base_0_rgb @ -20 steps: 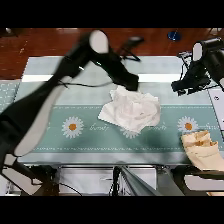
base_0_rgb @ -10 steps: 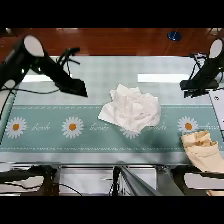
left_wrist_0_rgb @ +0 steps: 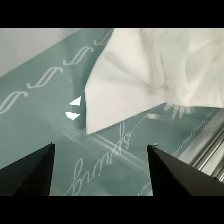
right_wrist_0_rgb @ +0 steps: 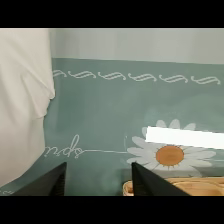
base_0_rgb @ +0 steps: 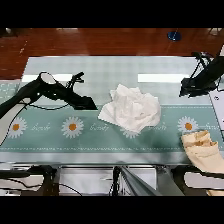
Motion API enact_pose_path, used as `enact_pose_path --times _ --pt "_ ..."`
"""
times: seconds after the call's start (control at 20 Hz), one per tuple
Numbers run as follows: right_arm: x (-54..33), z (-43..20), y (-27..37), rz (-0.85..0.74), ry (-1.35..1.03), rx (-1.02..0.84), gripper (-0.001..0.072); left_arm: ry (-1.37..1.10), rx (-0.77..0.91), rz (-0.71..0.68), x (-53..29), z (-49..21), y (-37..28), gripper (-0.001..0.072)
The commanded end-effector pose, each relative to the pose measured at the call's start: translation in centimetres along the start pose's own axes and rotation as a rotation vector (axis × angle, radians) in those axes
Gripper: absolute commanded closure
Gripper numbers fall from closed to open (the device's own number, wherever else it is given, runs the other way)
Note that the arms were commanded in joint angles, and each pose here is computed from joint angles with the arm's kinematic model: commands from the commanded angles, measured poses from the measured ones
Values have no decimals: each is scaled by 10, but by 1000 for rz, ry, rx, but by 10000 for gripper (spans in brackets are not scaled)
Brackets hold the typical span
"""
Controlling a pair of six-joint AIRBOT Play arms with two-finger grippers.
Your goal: Fold the shirts.
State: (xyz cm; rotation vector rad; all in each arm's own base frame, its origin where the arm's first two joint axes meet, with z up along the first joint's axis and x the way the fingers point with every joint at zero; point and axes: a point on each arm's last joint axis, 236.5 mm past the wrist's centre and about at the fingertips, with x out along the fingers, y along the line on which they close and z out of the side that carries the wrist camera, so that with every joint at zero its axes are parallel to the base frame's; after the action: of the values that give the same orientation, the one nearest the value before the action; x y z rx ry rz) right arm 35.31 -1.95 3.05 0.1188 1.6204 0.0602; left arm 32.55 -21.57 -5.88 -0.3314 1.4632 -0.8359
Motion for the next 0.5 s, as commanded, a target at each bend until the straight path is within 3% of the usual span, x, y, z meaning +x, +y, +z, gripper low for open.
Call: enact_pose_path --times 0.0,0.45 --pt "0 1 3 18 -6 -10 226 -2 2 -19 19 10 8 -13" --pt "0 3 3 18 -13 0 228 52 159 -52 57 59 -23 -13"
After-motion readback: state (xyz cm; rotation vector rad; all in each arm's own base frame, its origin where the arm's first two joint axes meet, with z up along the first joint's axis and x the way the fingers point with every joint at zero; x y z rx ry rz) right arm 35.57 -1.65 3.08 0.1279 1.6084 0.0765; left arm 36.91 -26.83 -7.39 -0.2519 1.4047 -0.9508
